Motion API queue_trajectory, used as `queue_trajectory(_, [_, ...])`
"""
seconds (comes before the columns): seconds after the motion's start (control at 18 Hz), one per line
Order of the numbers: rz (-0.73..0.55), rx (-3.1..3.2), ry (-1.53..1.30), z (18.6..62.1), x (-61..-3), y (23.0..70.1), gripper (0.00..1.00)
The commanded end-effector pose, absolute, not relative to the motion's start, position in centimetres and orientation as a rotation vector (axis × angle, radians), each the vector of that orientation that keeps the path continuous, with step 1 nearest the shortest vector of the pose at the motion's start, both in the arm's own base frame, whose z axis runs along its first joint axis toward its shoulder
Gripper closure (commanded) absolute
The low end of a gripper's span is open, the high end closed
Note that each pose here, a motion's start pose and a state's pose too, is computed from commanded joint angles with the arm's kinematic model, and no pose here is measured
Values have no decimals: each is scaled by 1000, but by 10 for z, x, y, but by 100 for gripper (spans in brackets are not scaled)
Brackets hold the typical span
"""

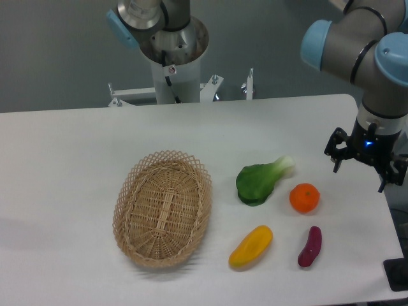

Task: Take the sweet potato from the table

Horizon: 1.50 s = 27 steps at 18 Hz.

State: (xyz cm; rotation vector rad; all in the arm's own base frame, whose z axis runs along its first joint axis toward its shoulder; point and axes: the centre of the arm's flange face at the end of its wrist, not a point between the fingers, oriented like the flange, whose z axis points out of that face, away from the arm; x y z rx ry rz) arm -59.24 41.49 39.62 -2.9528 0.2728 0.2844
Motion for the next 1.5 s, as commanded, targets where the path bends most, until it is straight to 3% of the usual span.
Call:
queue_trajectory(0.5, [297, -2942, 241, 361, -590, 443, 0])
queue_trajectory(1.0, [328, -2919, 302, 281, -600, 477, 0])
queue_trajectory(1.17, [282, -2937, 308, 254, -595, 482, 0])
queue_trajectory(1.5, [290, -2931, 276, 227, -589, 498, 0])
